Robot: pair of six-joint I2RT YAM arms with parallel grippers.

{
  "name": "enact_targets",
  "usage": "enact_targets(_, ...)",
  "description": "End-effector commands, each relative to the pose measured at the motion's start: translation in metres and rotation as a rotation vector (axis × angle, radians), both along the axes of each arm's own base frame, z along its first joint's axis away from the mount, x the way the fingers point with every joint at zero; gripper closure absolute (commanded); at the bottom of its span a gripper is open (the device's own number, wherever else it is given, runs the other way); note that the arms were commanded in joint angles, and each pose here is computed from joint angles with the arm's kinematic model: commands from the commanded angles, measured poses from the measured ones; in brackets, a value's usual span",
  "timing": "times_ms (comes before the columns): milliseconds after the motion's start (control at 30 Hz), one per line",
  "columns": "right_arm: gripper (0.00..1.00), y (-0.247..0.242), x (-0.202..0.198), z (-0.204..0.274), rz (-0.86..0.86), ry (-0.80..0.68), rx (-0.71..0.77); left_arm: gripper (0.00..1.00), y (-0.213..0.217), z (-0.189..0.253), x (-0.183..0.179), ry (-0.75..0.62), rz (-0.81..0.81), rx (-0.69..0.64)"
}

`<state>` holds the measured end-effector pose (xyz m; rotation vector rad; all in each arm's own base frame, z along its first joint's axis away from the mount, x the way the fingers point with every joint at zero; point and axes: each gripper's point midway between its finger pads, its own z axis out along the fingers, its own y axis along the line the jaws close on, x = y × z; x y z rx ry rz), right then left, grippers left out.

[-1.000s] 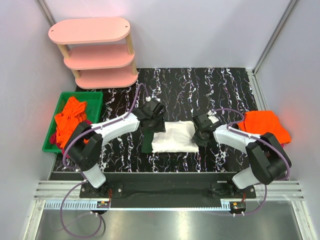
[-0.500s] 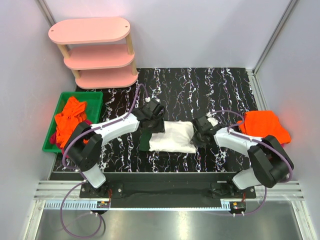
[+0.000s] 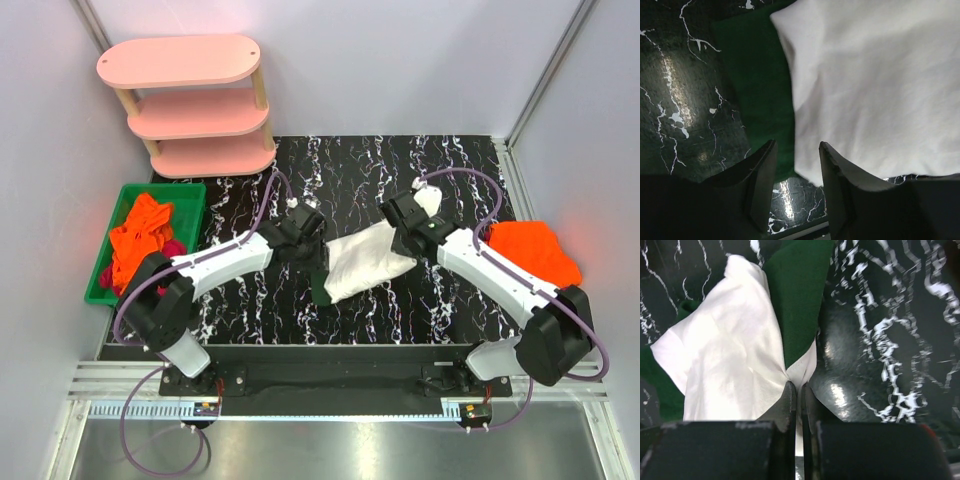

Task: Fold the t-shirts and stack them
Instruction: Put the neatly folded tshirt into the corner of the board with the right arm

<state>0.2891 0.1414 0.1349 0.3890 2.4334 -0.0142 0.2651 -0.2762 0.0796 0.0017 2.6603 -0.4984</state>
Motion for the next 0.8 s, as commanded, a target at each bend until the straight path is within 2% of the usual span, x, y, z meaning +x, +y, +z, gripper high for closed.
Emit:
enact_targets(0,1.0,-0.028,0.008,0.033,-0.031,-0.072,-0.143,0.56,-0.001,0.012,-0.005,-0.032,0.006,-0.028)
enact_targets(100,1.0,-0.038,0.011,0.038,-0.07,-0.081,-0.149,0.56,0.0,0.01,-0.01,-0.023,0.006,-0.026)
enact_targets(467,1.0,-0.127,0.014,0.056,-0.315,-0.111,-0.233,0.56,0.001,0.006,-0.026,-0.005,-0.021,-0.018)
enact_targets(767,1.0,-0.165,0.021,0.082,-0.353,-0.114,-0.38,0.56,0.0,-0.001,-0.039,0.01,-0.053,-0.007)
